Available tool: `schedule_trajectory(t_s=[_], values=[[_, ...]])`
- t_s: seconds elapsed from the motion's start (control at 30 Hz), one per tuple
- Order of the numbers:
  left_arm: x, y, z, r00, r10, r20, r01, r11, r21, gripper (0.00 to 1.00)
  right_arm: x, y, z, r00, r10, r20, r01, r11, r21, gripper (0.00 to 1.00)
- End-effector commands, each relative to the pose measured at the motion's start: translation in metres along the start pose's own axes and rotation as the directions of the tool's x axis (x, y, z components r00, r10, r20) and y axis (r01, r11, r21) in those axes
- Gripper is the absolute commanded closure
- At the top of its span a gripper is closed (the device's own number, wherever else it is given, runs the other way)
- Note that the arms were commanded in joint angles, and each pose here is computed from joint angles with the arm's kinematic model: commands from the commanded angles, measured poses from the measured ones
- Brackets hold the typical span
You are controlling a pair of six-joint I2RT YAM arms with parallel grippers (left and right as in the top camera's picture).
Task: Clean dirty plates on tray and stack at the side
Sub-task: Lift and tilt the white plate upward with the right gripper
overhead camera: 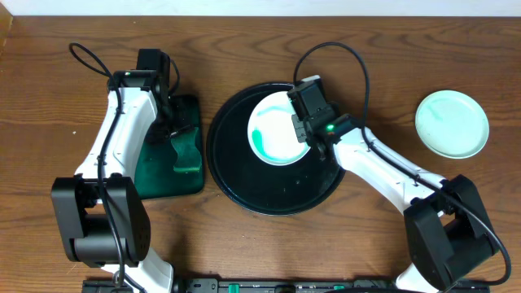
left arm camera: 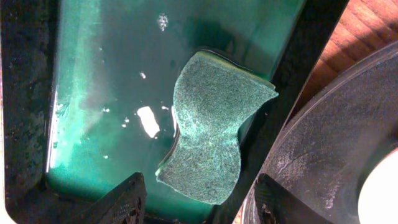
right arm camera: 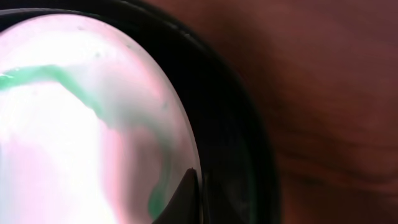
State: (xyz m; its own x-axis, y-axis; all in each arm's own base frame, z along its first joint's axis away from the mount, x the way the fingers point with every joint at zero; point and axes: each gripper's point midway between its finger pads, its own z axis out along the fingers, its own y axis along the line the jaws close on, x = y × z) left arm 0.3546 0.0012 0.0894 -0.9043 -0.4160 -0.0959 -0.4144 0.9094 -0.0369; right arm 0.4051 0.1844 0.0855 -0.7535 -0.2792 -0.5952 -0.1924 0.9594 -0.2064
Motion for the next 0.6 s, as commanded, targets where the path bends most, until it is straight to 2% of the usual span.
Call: schedule_trajectory(t_s=[0.0,0.2,0.43,0.57], values=[[0.004,0.007,0.006,1.000,-0.001,-0.024,0.001,1.000,-0.024,0.42,-0.017,-0.025,-0.017,0.989,-0.136,0.057,0.125,0.977,0.170,0.99],[0.004,0.007,0.006,1.000,-0.001,-0.024,0.001,1.000,-0.024,0.42,-0.045,-0.029,-0.054,0.951,-0.274,0.142,0.231,0.938,0.258,0.99],[0.007,0.008,0.006,0.999,-0.002,-0.034,0.001,1.000,-0.029,0.42,-0.062,-0.025,-0.088,0.925,-0.309,0.221,0.252,0.935,0.250,0.99],[0.008,0.008,0.006,0.999,-0.002,-0.039,0.001,1.000,-0.031,0.42,-0.067,-0.018,-0.104,0.860,-0.463,0.216,0.401,0.873,0.278,0.99]])
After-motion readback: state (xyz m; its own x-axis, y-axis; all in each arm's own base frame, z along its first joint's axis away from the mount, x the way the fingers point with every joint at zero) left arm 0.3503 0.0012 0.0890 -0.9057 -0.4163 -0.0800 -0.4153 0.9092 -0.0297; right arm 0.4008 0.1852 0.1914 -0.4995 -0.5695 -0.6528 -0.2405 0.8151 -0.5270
